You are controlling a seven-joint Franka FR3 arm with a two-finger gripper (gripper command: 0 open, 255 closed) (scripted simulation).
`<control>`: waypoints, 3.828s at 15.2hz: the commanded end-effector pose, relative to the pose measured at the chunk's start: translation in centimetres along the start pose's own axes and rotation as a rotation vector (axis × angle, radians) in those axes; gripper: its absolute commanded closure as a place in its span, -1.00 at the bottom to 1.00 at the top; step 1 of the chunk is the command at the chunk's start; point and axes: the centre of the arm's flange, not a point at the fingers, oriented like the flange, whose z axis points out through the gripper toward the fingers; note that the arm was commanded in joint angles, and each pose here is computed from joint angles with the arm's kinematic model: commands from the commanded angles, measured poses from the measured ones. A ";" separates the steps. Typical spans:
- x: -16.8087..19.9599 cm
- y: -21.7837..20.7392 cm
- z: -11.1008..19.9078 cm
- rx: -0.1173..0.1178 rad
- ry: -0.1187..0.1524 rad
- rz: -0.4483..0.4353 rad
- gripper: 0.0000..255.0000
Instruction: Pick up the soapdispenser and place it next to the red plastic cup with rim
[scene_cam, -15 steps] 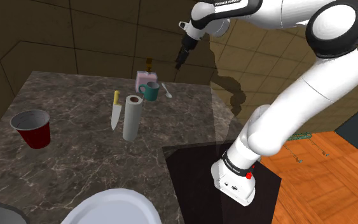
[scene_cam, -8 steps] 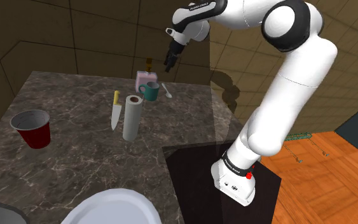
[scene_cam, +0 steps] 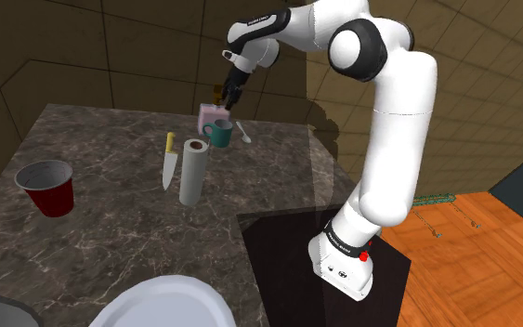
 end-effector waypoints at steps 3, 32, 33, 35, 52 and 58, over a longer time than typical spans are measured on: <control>0.0 0.4 2.3 0.002 0.002 -0.011 -1.00; 1.1 0.3 0.1 0.002 0.002 -0.011 1.00; 1.2 0.3 -0.4 0.002 0.002 -0.011 1.00; 1.4 0.3 -1.4 0.002 0.002 -0.011 1.00; 3.7 0.2 -10.1 0.002 0.002 -0.011 1.00; 4.5 0.2 -13.2 0.002 0.002 -0.011 1.00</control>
